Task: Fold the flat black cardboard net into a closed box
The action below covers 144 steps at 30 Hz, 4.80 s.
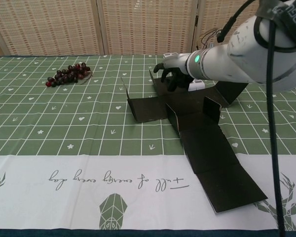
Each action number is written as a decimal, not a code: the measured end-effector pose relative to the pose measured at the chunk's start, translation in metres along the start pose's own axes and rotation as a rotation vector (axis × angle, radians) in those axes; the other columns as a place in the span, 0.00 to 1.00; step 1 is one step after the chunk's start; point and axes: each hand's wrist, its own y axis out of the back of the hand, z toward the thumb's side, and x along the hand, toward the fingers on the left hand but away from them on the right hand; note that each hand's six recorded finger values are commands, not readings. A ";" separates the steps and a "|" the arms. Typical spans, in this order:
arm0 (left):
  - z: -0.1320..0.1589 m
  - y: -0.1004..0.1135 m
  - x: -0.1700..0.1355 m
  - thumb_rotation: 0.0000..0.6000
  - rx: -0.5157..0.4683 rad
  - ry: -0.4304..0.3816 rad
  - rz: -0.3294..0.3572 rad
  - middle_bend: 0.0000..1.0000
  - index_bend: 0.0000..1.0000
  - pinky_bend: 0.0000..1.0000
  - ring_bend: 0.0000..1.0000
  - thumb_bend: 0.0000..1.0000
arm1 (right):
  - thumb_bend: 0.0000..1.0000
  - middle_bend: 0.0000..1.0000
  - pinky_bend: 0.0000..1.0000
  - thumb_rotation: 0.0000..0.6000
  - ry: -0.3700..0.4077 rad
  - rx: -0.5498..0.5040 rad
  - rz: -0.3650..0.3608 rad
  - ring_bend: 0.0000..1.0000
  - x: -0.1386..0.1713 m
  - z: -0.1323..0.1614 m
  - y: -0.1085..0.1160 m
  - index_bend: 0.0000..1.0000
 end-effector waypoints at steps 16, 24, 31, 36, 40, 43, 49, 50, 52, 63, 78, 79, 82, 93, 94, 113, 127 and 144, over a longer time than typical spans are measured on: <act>-0.003 0.000 -0.003 1.00 0.006 0.014 -0.005 0.11 0.20 0.12 0.09 0.12 | 0.84 0.17 1.00 1.00 0.120 0.023 0.081 0.82 -0.010 0.046 -0.023 0.00; -0.004 -0.001 -0.003 1.00 0.007 0.018 -0.007 0.11 0.20 0.12 0.09 0.12 | 0.84 0.19 1.00 1.00 0.302 0.059 0.117 0.82 0.014 0.094 -0.034 0.00; -0.003 0.001 -0.004 1.00 0.006 0.016 -0.001 0.11 0.20 0.12 0.09 0.12 | 0.84 0.21 1.00 1.00 0.458 0.116 0.080 0.82 0.048 0.117 -0.033 0.00; 0.000 0.000 -0.003 1.00 0.005 0.008 -0.003 0.11 0.20 0.12 0.09 0.12 | 0.84 0.25 1.00 1.00 0.575 0.176 0.047 0.82 0.084 0.116 -0.035 0.00; 0.001 0.001 -0.002 1.00 0.005 0.003 0.000 0.11 0.20 0.12 0.09 0.12 | 0.84 0.29 1.00 1.00 0.634 0.205 0.044 0.82 0.111 0.103 -0.041 0.03; 0.003 0.002 -0.002 1.00 0.006 0.001 0.001 0.11 0.20 0.12 0.09 0.12 | 0.84 0.31 1.00 1.00 0.660 0.227 0.052 0.83 0.125 0.090 -0.049 0.05; 0.006 0.002 -0.001 1.00 0.005 -0.011 0.003 0.11 0.20 0.12 0.09 0.12 | 0.85 0.31 1.00 1.00 0.669 0.277 0.089 0.83 0.140 0.064 -0.067 0.05; 0.007 0.003 -0.001 1.00 0.005 -0.012 0.005 0.11 0.20 0.12 0.09 0.12 | 0.85 0.32 1.00 1.00 0.666 0.298 0.096 0.83 0.140 0.059 -0.070 0.05; 0.006 0.003 -0.002 1.00 0.007 -0.009 0.005 0.11 0.20 0.12 0.09 0.12 | 0.85 0.32 1.00 1.00 0.660 0.344 0.098 0.83 0.140 0.050 -0.074 0.05; 0.008 0.002 -0.002 1.00 0.005 -0.010 0.003 0.11 0.20 0.11 0.09 0.12 | 0.80 0.33 1.00 1.00 0.532 0.471 -0.019 0.83 0.111 0.006 -0.045 0.06; 0.006 0.001 0.000 1.00 0.001 -0.011 -0.001 0.11 0.20 0.11 0.09 0.12 | 0.19 0.32 1.00 1.00 0.436 0.375 -0.132 0.83 0.108 0.014 -0.026 0.07; 0.006 0.001 0.000 1.00 0.000 -0.013 0.000 0.11 0.20 0.11 0.09 0.12 | 0.19 0.33 1.00 1.00 0.420 0.377 -0.130 0.83 0.106 0.014 -0.028 0.09; 0.006 0.001 0.000 1.00 -0.002 -0.017 0.004 0.11 0.20 0.11 0.09 0.12 | 0.21 0.36 1.00 1.00 0.371 0.386 -0.116 0.83 0.099 0.015 -0.038 0.15; 0.004 -0.001 -0.001 1.00 -0.004 -0.011 -0.002 0.11 0.20 0.11 0.09 0.12 | 0.45 0.41 1.00 1.00 0.303 0.436 -0.081 0.84 0.074 0.023 -0.060 0.38; 0.003 -0.001 0.000 1.00 -0.004 -0.011 -0.003 0.11 0.20 0.11 0.08 0.12 | 0.46 0.41 1.00 1.00 0.305 0.440 -0.081 0.84 0.073 0.024 -0.060 0.40; 0.005 -0.005 0.001 1.00 -0.004 -0.012 -0.018 0.10 0.20 0.11 0.08 0.12 | 0.52 0.43 1.00 1.00 0.401 0.457 -0.131 0.85 0.069 0.040 -0.061 0.49; 0.002 -0.004 0.002 1.00 -0.001 -0.008 -0.018 0.10 0.20 0.10 0.08 0.12 | 0.37 0.07 1.00 1.00 0.389 0.421 -0.215 0.78 0.073 0.038 -0.041 0.00; 0.009 -0.006 0.006 1.00 -0.008 -0.035 -0.017 0.10 0.20 0.10 0.08 0.12 | 0.18 0.00 1.00 1.00 0.138 0.187 -0.042 0.74 0.072 -0.032 -0.034 0.00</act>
